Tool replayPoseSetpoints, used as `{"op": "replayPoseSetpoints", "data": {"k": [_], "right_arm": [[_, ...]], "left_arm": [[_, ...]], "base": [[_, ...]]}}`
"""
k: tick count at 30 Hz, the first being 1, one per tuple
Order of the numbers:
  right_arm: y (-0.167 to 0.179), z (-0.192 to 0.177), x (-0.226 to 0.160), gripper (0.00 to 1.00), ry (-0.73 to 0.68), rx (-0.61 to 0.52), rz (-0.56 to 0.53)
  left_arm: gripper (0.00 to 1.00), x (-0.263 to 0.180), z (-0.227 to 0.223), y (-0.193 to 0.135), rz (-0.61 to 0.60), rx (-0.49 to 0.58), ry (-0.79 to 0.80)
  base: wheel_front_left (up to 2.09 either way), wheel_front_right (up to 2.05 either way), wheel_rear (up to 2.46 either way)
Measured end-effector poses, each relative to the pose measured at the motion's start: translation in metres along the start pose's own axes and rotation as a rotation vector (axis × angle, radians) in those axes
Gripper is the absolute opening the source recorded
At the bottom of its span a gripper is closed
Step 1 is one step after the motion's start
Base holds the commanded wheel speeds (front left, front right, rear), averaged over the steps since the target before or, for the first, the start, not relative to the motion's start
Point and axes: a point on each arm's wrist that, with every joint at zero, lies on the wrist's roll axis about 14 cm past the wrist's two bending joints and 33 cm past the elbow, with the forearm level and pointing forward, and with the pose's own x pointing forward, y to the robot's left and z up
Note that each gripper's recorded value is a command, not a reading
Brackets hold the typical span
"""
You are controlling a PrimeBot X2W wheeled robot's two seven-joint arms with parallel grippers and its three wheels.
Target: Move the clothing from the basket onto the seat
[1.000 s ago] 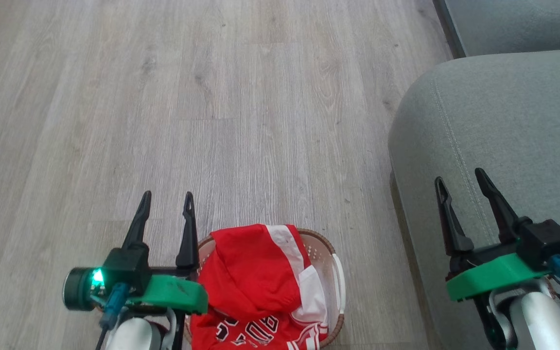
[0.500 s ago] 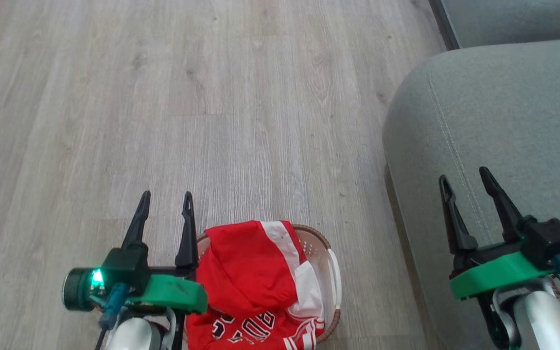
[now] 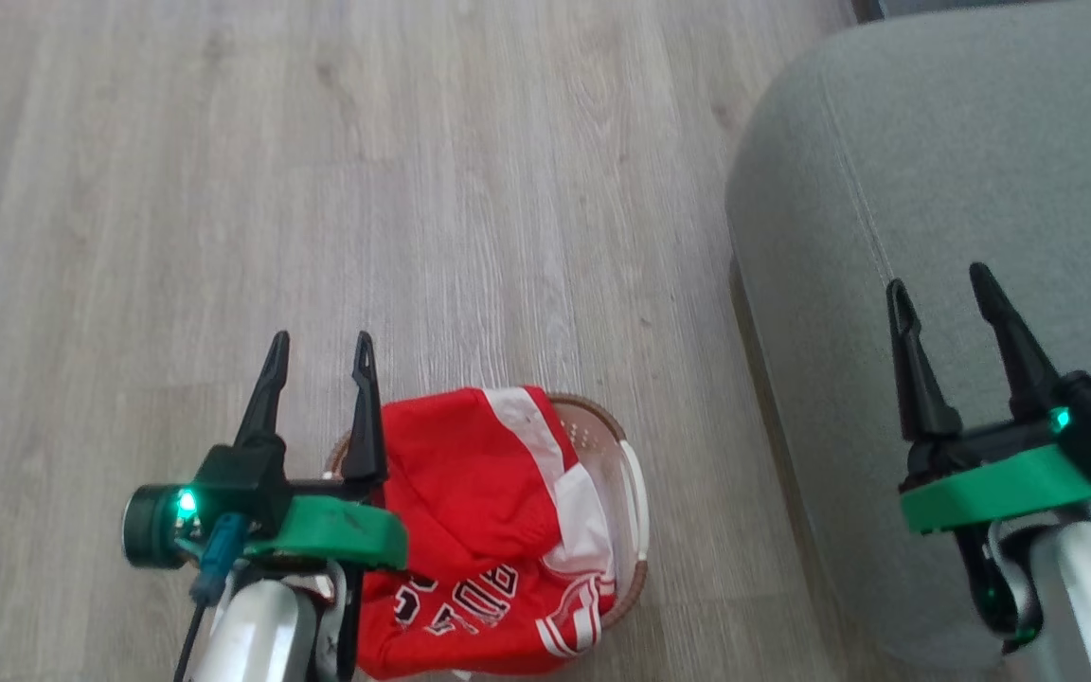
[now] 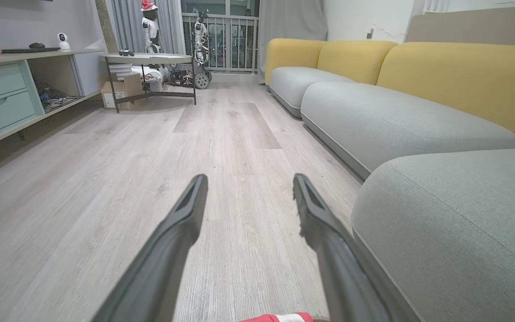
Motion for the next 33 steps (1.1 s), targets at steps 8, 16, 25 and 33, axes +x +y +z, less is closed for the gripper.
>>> {"op": "replayPoseSetpoints", "data": {"k": [8,16,25,33], "right_arm": [[-0.016,-0.001,0.016,1.0,-0.013,0.006,-0.032],[-0.035,-0.003,0.038,1.0,-0.035,0.015,-0.066],[-0.047,-0.004,0.067,1.0,-0.081,0.01,-0.071],[-0.063,-0.021,0.084,1.0,-0.069,-0.016,-0.084]], "left_arm": [[1.0,0.02,-0.03,-0.012,-0.036,-0.025,0.073],[1.0,0.04,-0.084,-0.015,-0.046,-0.072,0.209],[1.0,0.03,-0.194,-0.03,-0.093,-0.122,0.538],[1.0,0.032,-0.256,-0.038,-0.127,-0.154,0.715]], "base": [[0.0,0.0,0.0],[0.0,0.0,0.0],[0.0,0.0,0.0],[0.0,0.0,0.0]]}}
